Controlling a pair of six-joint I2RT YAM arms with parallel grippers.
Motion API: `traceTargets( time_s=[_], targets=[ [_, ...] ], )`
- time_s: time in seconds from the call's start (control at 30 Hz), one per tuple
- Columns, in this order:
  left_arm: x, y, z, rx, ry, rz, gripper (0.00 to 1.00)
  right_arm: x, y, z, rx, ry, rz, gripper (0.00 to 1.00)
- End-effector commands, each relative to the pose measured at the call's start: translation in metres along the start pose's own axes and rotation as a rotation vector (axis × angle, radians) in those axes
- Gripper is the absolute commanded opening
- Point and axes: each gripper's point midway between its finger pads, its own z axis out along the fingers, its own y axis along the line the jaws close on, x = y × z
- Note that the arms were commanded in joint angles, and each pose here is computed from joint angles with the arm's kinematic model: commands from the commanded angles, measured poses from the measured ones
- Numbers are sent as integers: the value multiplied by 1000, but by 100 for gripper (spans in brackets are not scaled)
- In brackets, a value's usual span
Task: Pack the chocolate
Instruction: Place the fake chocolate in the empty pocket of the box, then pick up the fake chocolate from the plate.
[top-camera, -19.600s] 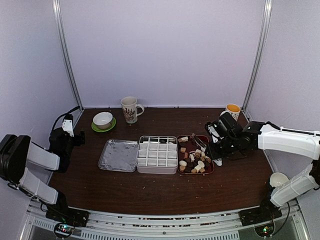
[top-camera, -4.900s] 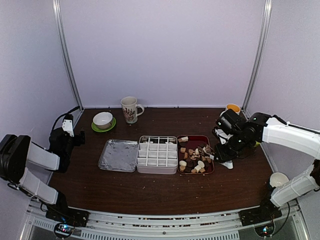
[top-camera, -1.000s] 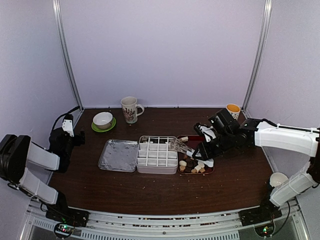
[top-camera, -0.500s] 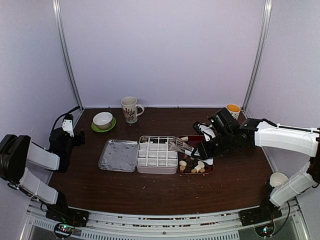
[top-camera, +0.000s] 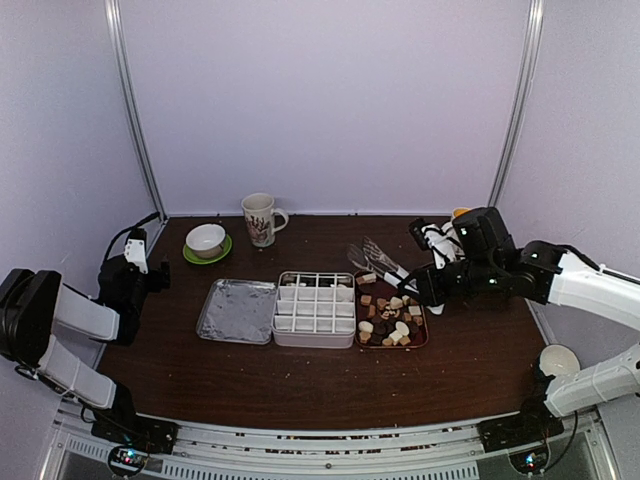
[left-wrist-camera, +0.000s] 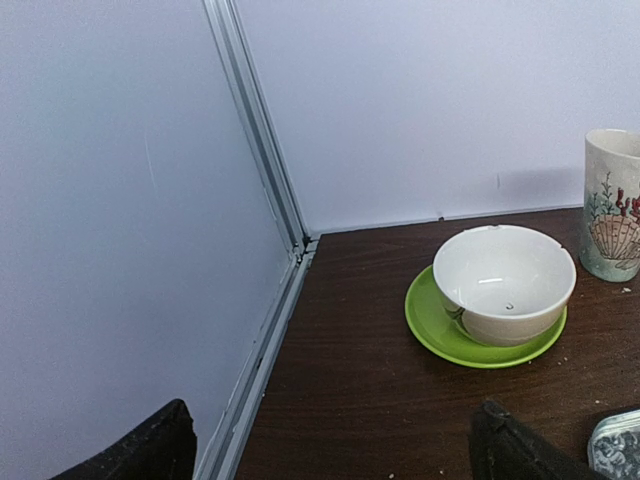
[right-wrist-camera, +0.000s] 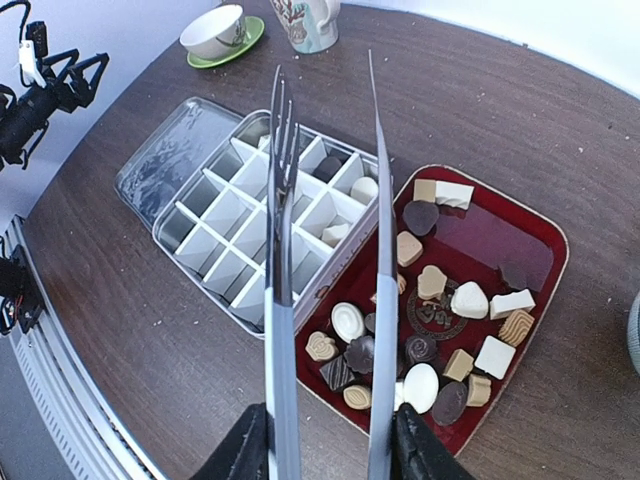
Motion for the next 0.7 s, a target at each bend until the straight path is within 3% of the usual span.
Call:
traceTargets(
  time_s=[0.0,0.33,0.67],
  targets=[
    [-12,3,3,-7,-42,-17,98,-13,-13,-17,72,-95,-4,40],
    [-12,3,3,-7,-41,-17,98,12,-30,-34,147,-66,18,41],
    [-12,3,3,-5,-42,-17,98,37,-38,-45,186,48,12,41]
  ],
)
